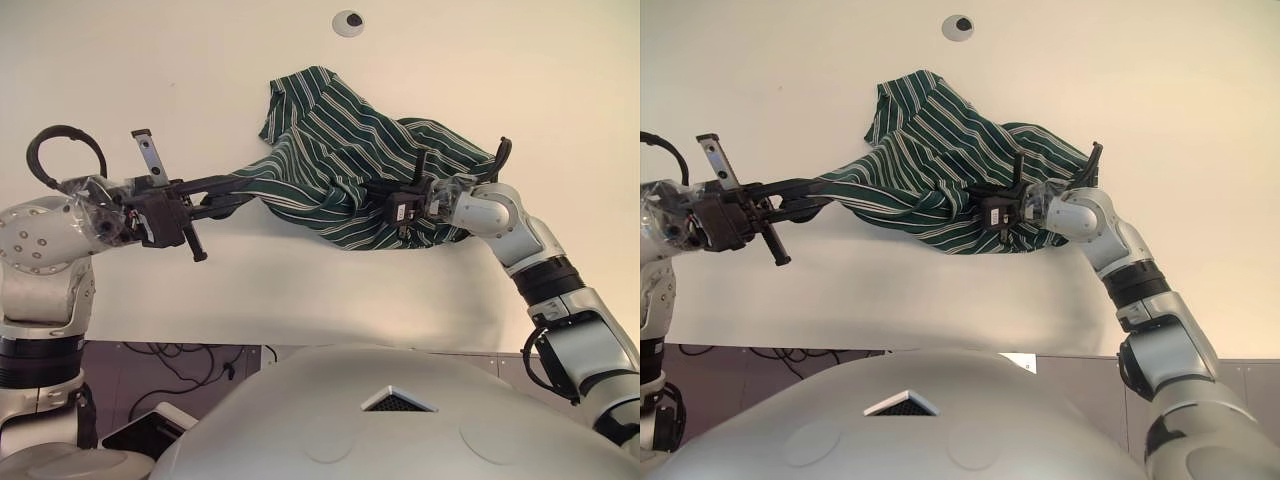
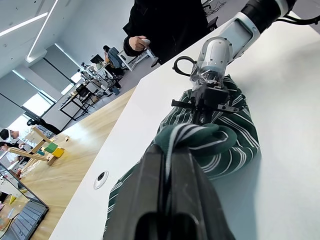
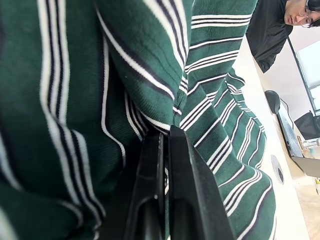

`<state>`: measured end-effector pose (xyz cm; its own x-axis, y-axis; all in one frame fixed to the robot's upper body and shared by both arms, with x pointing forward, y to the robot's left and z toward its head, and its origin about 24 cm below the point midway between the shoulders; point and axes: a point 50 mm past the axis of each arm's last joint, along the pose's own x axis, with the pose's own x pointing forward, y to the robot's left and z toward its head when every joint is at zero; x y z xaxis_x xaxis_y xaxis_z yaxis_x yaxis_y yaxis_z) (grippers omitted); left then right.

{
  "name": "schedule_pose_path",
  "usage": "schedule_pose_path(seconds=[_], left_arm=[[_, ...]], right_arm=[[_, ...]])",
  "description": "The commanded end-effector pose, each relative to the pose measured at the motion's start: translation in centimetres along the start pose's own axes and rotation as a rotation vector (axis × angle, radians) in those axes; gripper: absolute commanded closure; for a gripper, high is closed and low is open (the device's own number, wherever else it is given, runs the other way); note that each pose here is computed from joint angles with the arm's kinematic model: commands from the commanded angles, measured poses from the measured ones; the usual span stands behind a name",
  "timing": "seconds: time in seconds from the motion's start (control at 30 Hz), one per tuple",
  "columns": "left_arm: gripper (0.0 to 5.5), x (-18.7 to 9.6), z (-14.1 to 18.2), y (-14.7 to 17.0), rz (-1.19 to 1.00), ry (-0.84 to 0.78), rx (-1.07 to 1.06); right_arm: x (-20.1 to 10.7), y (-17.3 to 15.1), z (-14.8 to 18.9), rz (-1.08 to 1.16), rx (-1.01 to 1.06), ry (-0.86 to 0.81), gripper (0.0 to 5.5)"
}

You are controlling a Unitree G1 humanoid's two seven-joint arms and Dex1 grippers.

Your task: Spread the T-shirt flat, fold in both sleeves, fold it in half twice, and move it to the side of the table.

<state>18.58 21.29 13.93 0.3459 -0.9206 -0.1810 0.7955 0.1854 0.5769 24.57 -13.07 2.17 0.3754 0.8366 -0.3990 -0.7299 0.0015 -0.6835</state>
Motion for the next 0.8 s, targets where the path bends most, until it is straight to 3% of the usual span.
schedule_pose_path(seconds=[0.03,0.17,0.27,0.37,0.47,0.63,0.8], left_arm=[[5.50,0.0,0.3,0.3,-0.017,0.014,0.021],[5.50,0.0,0.3,0.5,-0.008,0.013,0.031],[5.50,0.1,0.1,3.0,0.149,0.041,0.141],[5.50,0.4,0.0,9.0,0.401,0.101,0.315],[5.50,2.1,0.1,13.5,0.485,0.163,0.442],[5.50,4.6,0.9,19.9,0.535,0.257,0.555],[5.50,6.7,4.1,25.2,0.596,0.328,0.636]], right_arm=[[0.0,0.1,0.1,0.012,-0.011,-0.003,5.47],[-0.1,-0.6,0.3,-0.037,-0.012,-0.020,5.47],[-0.7,-3.4,0.9,-0.229,0.016,-0.079,5.47],[-3.2,-9.8,1.1,-0.592,0.063,-0.127,5.47],[-5.8,-15.4,0.9,-0.825,0.080,-0.121,5.47],[-7.9,-23.7,2.3,-0.988,0.044,-0.096,5.47],[-10.0,-30.2,4.7,-1.103,0.020,-0.006,5.47]])
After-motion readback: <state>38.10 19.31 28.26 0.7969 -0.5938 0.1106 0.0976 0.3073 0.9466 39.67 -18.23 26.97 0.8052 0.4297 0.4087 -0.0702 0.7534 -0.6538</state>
